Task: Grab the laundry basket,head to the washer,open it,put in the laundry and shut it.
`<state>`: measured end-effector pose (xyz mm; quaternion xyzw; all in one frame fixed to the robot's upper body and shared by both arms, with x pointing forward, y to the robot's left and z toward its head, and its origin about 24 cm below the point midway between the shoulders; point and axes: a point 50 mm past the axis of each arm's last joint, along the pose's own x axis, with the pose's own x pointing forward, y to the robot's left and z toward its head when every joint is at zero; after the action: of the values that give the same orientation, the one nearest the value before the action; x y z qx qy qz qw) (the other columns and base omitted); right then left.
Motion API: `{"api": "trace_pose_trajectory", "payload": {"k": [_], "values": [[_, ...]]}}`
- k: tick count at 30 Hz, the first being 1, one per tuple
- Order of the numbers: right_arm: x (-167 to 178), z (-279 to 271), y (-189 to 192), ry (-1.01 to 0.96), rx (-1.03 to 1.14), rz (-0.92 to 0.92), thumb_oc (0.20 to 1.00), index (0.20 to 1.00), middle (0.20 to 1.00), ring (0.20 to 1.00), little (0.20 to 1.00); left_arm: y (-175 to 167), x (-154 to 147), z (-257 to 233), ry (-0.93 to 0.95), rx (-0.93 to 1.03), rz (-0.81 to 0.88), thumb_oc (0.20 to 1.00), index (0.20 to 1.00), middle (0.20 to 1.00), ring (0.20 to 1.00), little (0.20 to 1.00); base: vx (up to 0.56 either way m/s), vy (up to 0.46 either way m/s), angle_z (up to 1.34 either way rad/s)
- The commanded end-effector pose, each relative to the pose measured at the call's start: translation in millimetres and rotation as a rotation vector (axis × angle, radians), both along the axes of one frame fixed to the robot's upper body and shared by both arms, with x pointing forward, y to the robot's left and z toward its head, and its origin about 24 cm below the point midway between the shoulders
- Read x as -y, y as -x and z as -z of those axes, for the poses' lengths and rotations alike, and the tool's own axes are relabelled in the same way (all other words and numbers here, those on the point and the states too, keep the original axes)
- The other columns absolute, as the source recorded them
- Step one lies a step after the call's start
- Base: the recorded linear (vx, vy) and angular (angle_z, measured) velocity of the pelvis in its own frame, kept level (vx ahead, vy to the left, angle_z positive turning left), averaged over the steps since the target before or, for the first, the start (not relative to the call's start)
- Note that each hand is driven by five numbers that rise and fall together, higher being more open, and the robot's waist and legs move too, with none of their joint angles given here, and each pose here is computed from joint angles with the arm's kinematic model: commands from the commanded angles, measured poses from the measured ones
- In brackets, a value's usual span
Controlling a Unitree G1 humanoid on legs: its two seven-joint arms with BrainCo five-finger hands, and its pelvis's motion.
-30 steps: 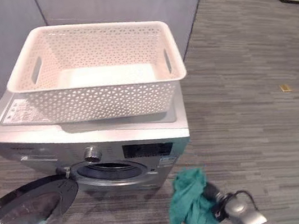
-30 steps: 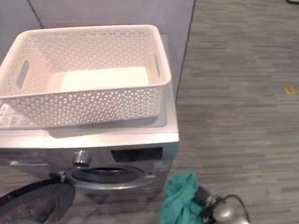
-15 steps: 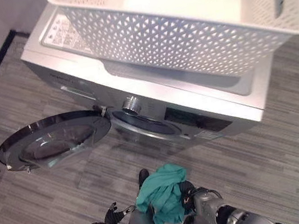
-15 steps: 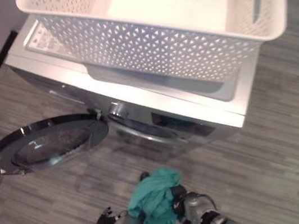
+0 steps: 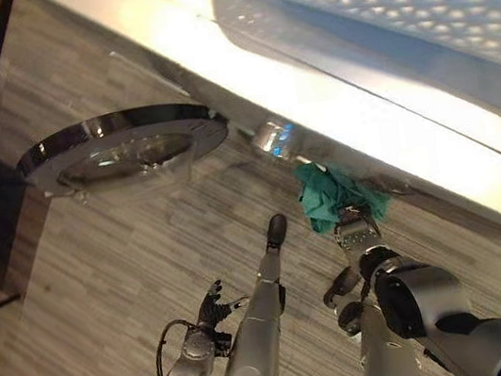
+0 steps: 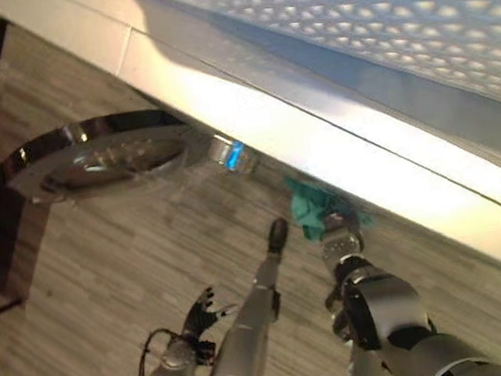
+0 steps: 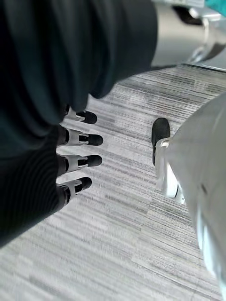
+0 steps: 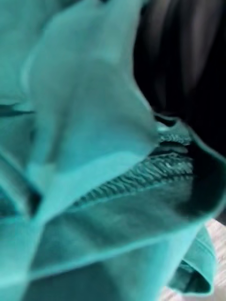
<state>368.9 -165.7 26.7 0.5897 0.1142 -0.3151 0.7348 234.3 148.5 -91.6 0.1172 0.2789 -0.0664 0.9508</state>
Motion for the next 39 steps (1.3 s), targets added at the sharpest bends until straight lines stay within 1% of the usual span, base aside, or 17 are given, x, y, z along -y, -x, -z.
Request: {"api": "trace_pose_trajectory", "payload": {"k": [1,8,10,11,14,18,20,21,22,23,25,27,28,31,33,36,39], "values": [[13,-40,-18,-0.035,0.180,0.090,0.200,0.200,0.200,0.200,0.200,11,31,9,-0.010,-0.039,0.137,1.000,1.000,1.000,1.000,1.000,0.02,-0.004,0.34],[2,-121,-47,-0.011,0.412,0.072,0.200,0.200,0.200,0.200,0.200,16,26,15,-0.087,-0.066,0.183,1.000,1.000,1.000,1.000,1.000,0.02,0.012,0.16],[15,-174,-51,0.023,0.592,0.128,0.200,0.200,0.200,0.200,0.200,19,22,17,-0.097,-0.073,0.180,1.000,1.000,1.000,1.000,1.000,0.03,0.003,0.04],[15,-175,-51,0.023,0.594,0.131,0.200,0.200,0.200,0.200,0.200,19,22,17,-0.097,-0.070,0.182,1.000,1.000,1.000,1.000,1.000,0.02,-0.001,0.06],[59,-261,-33,0.120,0.883,0.308,0.200,0.200,0.200,0.200,0.200,22,16,18,-0.086,-0.073,0.165,1.000,1.000,1.000,1.000,1.000,0.03,-0.010,0.14],[82,-322,-5,0.216,1.084,0.426,0.200,0.200,0.200,0.200,0.200,26,8,20,-0.100,-0.089,0.155,1.000,1.000,1.000,1.000,1.000,0.02,-0.009,0.13],[96,-358,16,0.491,1.024,0.508,0.200,0.200,0.200,0.200,0.200,28,1,22,-0.111,-0.098,0.142,1.000,1.000,1.000,1.000,1.000,0.02,0.033,0.05],[102,-364,12,0.808,0.812,0.487,1.000,1.000,1.000,1.000,1.000,31,-7,24,-0.124,-0.112,0.123,1.000,1.000,1.000,1.000,1.000,0.01,0.045,0.03],[100,-370,13,0.823,0.804,0.490,1.000,1.000,1.000,1.000,1.000,30,-4,23,-0.116,-0.107,0.125,1.000,1.000,1.000,1.000,1.000,0.01,0.065,0.03],[103,-363,4,0.970,0.692,0.410,1.000,1.000,1.000,1.000,1.000,30,-9,23,-0.115,-0.107,0.107,1.000,1.000,1.000,1.000,1.000,0.01,0.042,0.01],[97,-360,1,0.985,0.716,0.369,1.000,1.000,1.000,1.000,1.000,30,-9,22,-0.105,-0.107,0.095,1.000,1.000,1.000,1.000,1.000,0.01,0.040,-0.01],[62,-325,-3,0.807,0.896,0.282,1.000,1.000,1.000,1.000,1.000,27,-3,21,-0.066,-0.104,0.064,1.000,1.000,1.000,1.000,1.000,0.00,0.072,-0.07],[62,-322,-4,0.801,0.899,0.278,1.000,1.000,1.000,1.000,1.000,28,-4,22,-0.068,-0.106,0.061,1.000,1.000,1.000,1.000,1.000,-0.01,0.069,-0.07],[54,-280,-13,0.451,0.990,0.242,1.000,1.000,1.000,1.000,1.000,24,0,19,-0.058,-0.079,0.059,1.000,1.000,1.000,1.000,1.000,-0.01,0.030,-0.18],[55,-278,-14,0.444,0.994,0.239,1.000,1.000,1.000,1.000,1.000,24,-1,19,-0.060,-0.080,0.057,1.000,1.000,1.000,1.000,1.000,-0.01,0.008,-0.16],[36,-209,-25,0.130,0.940,0.220,1.000,1.000,1.000,1.000,1.000,26,4,20,-0.036,-0.087,0.035,1.000,1.000,1.000,1.000,1.000,-0.04,0.061,0.00],[26,-188,-26,0.092,0.900,0.196,1.000,1.000,1.000,1.000,1.000,29,3,23,-0.031,-0.106,0.013,1.000,1.000,1.000,1.000,1.000,-0.03,0.051,-0.16]]}}
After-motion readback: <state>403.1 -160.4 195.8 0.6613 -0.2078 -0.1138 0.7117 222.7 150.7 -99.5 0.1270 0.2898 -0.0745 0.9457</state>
